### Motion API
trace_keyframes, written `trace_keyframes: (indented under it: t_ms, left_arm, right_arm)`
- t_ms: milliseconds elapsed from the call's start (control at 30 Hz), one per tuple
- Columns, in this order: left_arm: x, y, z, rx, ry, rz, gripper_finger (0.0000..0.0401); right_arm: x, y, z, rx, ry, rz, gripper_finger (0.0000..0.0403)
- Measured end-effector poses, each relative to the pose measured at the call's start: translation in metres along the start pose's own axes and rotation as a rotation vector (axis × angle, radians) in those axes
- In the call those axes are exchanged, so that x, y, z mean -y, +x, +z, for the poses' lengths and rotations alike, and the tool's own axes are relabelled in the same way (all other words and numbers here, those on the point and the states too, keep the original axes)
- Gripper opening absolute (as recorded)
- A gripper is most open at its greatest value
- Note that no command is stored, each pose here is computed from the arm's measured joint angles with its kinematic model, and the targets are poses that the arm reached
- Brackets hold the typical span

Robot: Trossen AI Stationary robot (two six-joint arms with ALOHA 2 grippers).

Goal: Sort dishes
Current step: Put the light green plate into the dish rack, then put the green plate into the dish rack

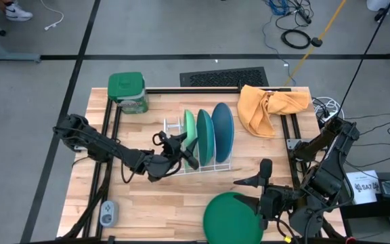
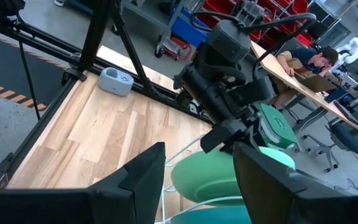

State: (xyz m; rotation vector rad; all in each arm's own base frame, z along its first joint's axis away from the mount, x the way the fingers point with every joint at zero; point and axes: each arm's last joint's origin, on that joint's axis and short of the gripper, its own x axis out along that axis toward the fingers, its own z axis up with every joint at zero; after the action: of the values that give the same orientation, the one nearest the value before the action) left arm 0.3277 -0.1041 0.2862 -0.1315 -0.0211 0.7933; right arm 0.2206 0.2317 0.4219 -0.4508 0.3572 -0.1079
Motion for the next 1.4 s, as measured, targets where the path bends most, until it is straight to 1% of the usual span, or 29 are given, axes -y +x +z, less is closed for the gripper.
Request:
trace_keyframes:
  t_ms: [167, 300, 433, 600, 700, 767, 867, 967, 1100, 1267, 1400]
  left_arm:
    - [0.000, -0.001, 0.000, -0.001, 0.002, -0.004, 0.0231]
    - [0.000, -0.001, 0.000, 0.007, -0.002, 0.034, 0.0250]
    - [0.001, 0.000, 0.006, 0.017, -0.008, 0.052, 0.0250]
    - [-0.003, 0.012, 0.014, 0.005, 0.076, 0.114, 0.0251]
    - [-0.002, 0.017, 0.014, -0.047, 0.051, 0.028, 0.0251]
    - [-0.001, 0.018, 0.014, -0.097, 0.064, -0.011, 0.0251]
    - [-0.006, 0.019, 0.009, -0.181, 0.116, 0.013, 0.0251]
    - [-0.010, 0.018, 0.008, -0.225, 0.134, 0.040, 0.0251]
    - [-0.008, 0.018, 0.014, -0.231, 0.158, 0.038, 0.0251]
    - [-0.008, 0.018, 0.022, -0.237, 0.218, 0.042, 0.0251]
    - [-0.009, 0.018, 0.024, -0.223, 0.235, 0.070, 0.0251]
  right_arm:
    - [0.000, 0.000, 0.000, 0.000, 0.000, 0.000, 0.0183]
    - [0.000, 0.000, 0.000, 0.000, 0.000, 0.000, 0.0183]
    - [0.000, 0.000, 0.000, 0.000, 0.000, 0.000, 0.0183]
    - [0.000, 0.000, 0.000, 0.000, 0.000, 0.000, 0.0183]
    - [0.000, 0.000, 0.000, 0.000, 0.000, 0.000, 0.0183]
    - [0.000, 0.000, 0.000, 0.000, 0.000, 0.000, 0.0183]
    - [0.000, 0.000, 0.000, 0.000, 0.000, 0.000, 0.0183]
    - [0.000, 0.000, 0.000, 0.000, 0.000, 0.000, 0.0183]
    - [0.000, 0.000, 0.000, 0.000, 0.000, 0.000, 0.0183]
    - [0.000, 0.000, 0.000, 0.000, 0.000, 0.000, 0.0183]
    - [0.000, 0.000, 0.000, 0.000, 0.000, 0.000, 0.0183]
